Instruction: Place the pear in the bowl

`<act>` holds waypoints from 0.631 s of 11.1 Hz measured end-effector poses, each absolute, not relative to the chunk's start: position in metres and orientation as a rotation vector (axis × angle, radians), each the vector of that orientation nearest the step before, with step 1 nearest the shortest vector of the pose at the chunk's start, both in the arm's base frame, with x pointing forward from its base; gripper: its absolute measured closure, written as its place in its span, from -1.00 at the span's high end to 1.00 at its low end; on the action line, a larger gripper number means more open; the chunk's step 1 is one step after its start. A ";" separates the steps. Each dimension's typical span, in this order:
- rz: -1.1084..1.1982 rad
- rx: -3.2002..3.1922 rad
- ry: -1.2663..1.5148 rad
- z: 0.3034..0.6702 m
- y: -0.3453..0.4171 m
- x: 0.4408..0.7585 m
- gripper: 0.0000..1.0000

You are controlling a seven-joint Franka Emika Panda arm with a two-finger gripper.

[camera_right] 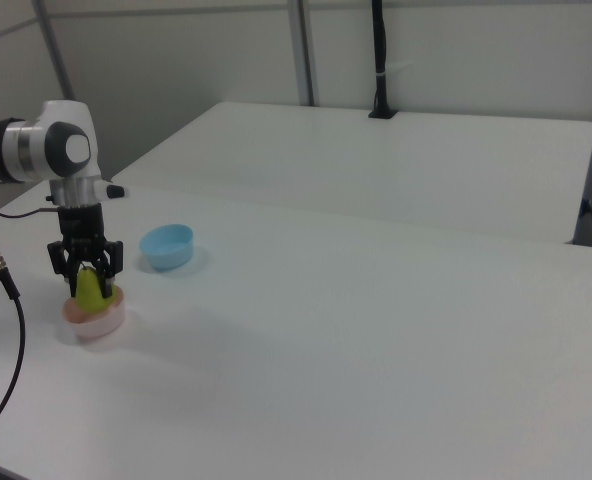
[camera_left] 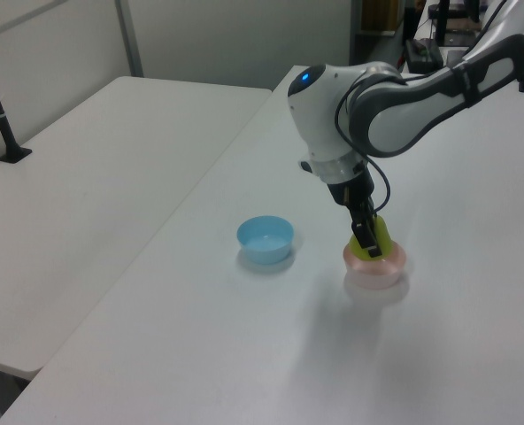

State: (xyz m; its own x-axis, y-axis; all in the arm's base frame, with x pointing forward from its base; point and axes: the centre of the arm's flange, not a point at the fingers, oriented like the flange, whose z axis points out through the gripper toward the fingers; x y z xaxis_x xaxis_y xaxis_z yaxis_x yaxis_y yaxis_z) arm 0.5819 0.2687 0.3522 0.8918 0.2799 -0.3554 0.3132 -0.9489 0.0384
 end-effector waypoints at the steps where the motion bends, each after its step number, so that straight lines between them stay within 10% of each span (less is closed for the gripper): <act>1: -0.544 2.955 0.465 0.346 0.268 0.582 0.38; 5: -0.541 2.944 0.465 0.343 0.266 0.584 1.00; 7: -0.511 2.955 0.445 0.354 0.264 0.587 1.00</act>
